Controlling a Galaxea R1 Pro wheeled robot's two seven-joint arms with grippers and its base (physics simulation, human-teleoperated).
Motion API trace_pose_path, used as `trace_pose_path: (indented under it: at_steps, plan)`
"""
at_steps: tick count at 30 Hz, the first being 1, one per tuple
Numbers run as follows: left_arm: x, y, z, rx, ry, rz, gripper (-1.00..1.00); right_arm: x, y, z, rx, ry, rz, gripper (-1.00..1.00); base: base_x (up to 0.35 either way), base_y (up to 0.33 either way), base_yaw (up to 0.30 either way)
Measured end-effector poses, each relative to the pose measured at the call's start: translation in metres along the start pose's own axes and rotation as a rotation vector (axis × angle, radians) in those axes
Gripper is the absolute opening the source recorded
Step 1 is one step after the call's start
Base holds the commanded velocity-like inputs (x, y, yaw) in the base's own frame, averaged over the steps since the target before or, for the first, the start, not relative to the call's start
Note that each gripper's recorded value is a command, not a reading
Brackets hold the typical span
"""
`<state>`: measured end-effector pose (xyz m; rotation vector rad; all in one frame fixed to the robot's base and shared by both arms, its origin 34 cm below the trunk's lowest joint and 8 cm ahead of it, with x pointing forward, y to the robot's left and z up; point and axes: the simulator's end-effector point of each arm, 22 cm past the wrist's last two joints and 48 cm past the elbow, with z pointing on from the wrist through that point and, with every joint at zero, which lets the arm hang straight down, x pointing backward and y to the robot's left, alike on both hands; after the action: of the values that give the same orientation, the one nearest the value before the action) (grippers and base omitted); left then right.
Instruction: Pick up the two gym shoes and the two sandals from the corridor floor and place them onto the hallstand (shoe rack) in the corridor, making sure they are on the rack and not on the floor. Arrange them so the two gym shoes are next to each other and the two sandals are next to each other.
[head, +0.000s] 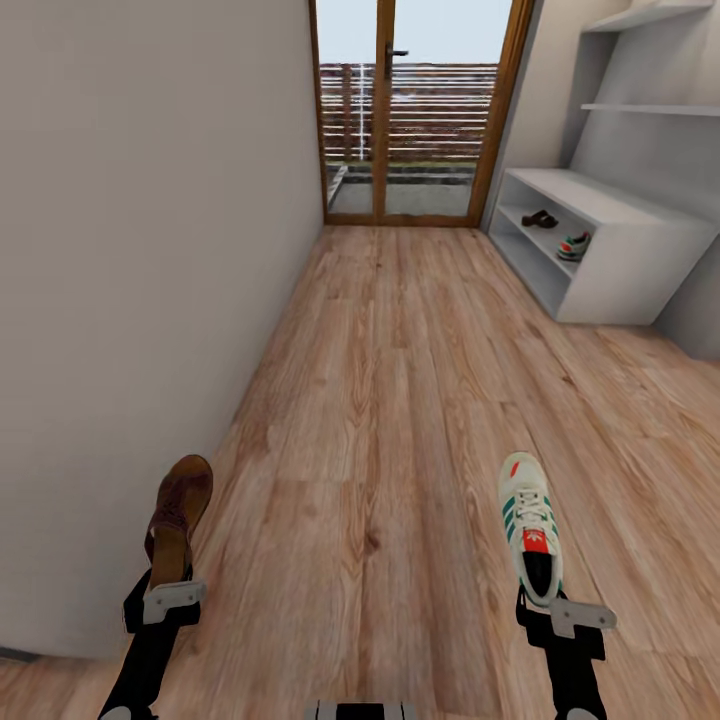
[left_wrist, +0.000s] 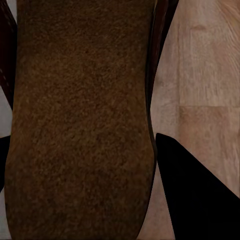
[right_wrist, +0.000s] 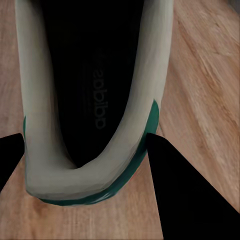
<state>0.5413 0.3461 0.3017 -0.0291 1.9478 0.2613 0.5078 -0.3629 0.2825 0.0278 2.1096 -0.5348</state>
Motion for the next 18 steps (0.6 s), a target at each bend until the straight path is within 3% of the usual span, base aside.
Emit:
trace_pose_path:
  at_steps: [9,18]
  plan:
    - [0.0002,-0.0004,-0.0001,0.0,0.001,-0.001,-1.0,0.0035,0.0004,-0.001,-0.001,0.007,0.0,-1.0,0.331,-0.011,0.0]
    - [0.0007,-0.0029,-0.0006,0.0,0.003,-0.004,-1.0,0.0064,0.0007,-0.0027,-0.003,0.012,-0.001,-1.0,0.322,-0.137,0.0]
